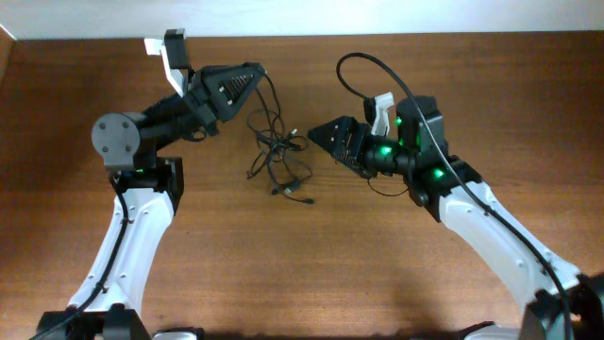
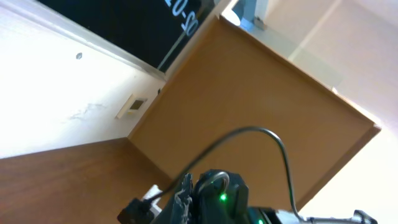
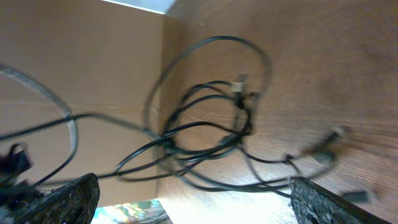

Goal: Untangle cables

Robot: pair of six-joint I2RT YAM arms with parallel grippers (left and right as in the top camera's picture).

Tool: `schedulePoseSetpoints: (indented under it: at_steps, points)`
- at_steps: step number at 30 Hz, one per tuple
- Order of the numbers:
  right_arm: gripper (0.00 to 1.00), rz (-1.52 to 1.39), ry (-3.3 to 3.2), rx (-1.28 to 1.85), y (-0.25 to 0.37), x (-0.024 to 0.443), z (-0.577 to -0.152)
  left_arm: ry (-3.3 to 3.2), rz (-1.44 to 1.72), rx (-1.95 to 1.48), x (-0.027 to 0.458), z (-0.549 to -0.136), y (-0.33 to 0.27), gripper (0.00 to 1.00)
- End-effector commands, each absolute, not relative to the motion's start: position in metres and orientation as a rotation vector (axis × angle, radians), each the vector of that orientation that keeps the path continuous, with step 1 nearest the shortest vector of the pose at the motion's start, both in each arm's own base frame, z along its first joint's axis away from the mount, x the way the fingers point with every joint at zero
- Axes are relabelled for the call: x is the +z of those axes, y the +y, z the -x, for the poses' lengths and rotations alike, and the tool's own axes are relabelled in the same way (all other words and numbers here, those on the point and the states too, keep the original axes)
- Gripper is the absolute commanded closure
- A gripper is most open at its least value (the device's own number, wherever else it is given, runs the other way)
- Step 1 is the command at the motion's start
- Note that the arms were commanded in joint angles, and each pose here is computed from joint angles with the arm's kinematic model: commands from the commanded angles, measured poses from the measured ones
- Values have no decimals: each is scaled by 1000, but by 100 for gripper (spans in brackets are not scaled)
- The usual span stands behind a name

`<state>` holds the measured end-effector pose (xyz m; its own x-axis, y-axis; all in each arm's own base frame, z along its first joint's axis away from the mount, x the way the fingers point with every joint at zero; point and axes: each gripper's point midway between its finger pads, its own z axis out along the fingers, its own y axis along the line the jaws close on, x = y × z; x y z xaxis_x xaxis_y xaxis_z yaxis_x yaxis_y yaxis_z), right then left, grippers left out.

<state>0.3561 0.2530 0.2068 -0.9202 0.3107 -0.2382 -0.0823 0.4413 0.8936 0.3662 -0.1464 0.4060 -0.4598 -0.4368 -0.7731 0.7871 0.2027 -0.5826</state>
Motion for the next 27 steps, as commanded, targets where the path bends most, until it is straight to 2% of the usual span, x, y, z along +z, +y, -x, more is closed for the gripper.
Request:
schedulePoseSetpoints:
  at_steps: [1, 3, 7, 8, 9, 10, 11, 14, 15, 19, 21, 22, 25, 27]
  points:
    - [0, -323, 2408, 1506, 263, 192, -351, 1393, -312, -1507, 422, -365, -143, 100]
    - [11, -445, 2456, 1542, 272, 175, -353, 1361, -420, -1492, 426, -351, -148, 100]
    - [32, -484, 2405, 1684, 306, 171, -362, 1377, -552, -1516, 421, -333, -163, 100]
    - [41, -505, 2407, 1724, 315, 171, -359, 1367, -581, -1516, 421, -329, -167, 100]
    - [59, -518, 2418, 1747, 323, 172, -354, 1354, -600, -1511, 423, -326, -169, 100]
    - [85, -504, 2432, 1763, 329, 173, -348, 1351, -602, -1509, 423, -326, -168, 100]
    - [96, -469, 2448, 1790, 334, 174, -340, 1351, -603, -1507, 423, -326, -168, 100]
    - [96, -232, 2421, 1746, 330, 174, -338, 1331, -683, -1434, 418, -324, -166, 100]
    - [96, -241, 2446, 1668, 319, 162, -344, 1339, -675, -1414, 416, -327, -159, 100]
    - [96, -532, 2594, 1139, 210, 101, -371, 1401, -508, -1288, 409, -356, -98, 100]
    - [96, -560, 2601, 967, 165, 98, -374, 1467, -375, -1204, 393, -377, -55, 100]
    - [96, -565, 2582, 909, 142, 104, -376, 1509, -292, -1178, 381, -388, -38, 100]
    - [96, -619, 2478, 838, 90, 129, -384, 1753, 238, -1059, 301, -427, 23, 100]
    - [96, -663, 2431, 830, 71, 143, -383, 1935, 617, -929, 235, -428, 48, 100]
